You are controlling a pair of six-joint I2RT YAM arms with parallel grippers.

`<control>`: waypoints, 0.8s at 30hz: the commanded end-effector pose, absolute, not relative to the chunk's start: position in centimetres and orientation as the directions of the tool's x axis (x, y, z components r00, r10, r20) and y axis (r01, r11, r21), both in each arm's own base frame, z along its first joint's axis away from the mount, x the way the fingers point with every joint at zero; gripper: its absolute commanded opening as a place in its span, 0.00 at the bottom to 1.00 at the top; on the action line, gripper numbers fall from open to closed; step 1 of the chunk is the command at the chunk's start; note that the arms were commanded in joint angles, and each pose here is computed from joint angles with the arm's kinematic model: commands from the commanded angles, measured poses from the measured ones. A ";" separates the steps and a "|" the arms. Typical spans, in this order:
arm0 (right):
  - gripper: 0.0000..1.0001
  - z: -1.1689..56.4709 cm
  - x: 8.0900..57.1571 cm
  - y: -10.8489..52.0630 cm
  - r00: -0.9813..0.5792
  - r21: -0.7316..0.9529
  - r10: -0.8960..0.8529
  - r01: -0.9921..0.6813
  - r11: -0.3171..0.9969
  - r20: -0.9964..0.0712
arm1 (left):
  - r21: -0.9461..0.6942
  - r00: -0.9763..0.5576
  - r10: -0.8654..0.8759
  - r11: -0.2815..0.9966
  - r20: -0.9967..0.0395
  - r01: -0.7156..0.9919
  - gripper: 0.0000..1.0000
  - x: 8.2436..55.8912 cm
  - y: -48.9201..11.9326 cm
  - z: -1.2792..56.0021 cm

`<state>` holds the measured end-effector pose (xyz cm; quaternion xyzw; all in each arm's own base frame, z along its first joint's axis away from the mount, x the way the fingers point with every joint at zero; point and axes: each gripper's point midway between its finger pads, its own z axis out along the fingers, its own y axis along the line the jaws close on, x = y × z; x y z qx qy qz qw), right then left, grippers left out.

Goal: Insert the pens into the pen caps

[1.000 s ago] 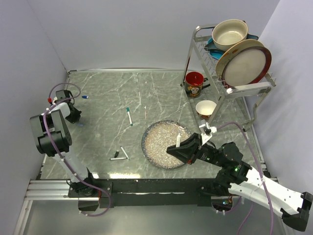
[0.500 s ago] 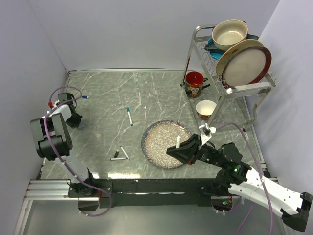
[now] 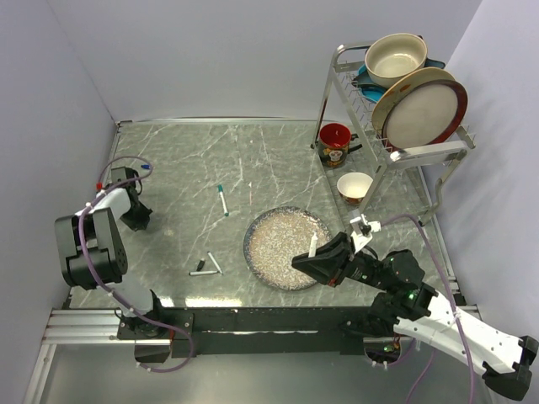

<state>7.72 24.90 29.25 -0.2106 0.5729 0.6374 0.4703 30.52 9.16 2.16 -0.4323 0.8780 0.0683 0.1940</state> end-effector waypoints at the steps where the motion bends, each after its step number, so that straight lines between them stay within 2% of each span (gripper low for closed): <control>1: 0.00 30.5 7.1 24.3 -0.454 0.516 0.383 -0.854 0.071 -0.804 | -0.012 -0.532 -0.700 0.611 -0.477 -0.792 0.11 30.7 10.7 6.0; 3: 0.00 30.5 7.2 24.1 -0.448 0.515 0.394 -0.854 0.078 -0.803 | -0.047 -0.510 -0.687 0.618 -0.517 -0.785 0.20 31.4 10.9 7.9; 4: 0.00 30.5 7.1 24.1 -0.448 0.515 0.394 -0.854 0.078 -0.802 | -0.073 -0.498 -0.681 0.625 -0.537 -0.777 0.30 32.0 11.0 8.6; 7: 0.00 30.6 7.1 24.1 -0.446 0.510 0.388 -0.856 0.077 -0.807 | -0.157 -0.499 -0.645 0.689 -0.579 -0.708 0.46 33.7 10.1 10.9; 8: 0.00 30.7 7.0 24.1 -0.449 0.512 0.388 -0.856 0.073 -0.805 | -0.167 -0.507 -0.638 0.702 -0.580 -0.693 0.49 33.9 9.9 11.0; 17: 0.00 30.8 6.9 23.8 -0.442 0.507 0.395 -0.859 0.074 -0.805 | -0.085 -0.646 -0.591 0.766 -0.484 -0.637 0.55 34.0 9.6 6.5; 24: 0.00 30.5 7.1 23.9 -0.436 0.504 0.389 -0.860 0.087 -0.812 | -0.024 -0.716 -0.562 0.793 -0.414 -0.608 0.54 33.9 9.5 3.9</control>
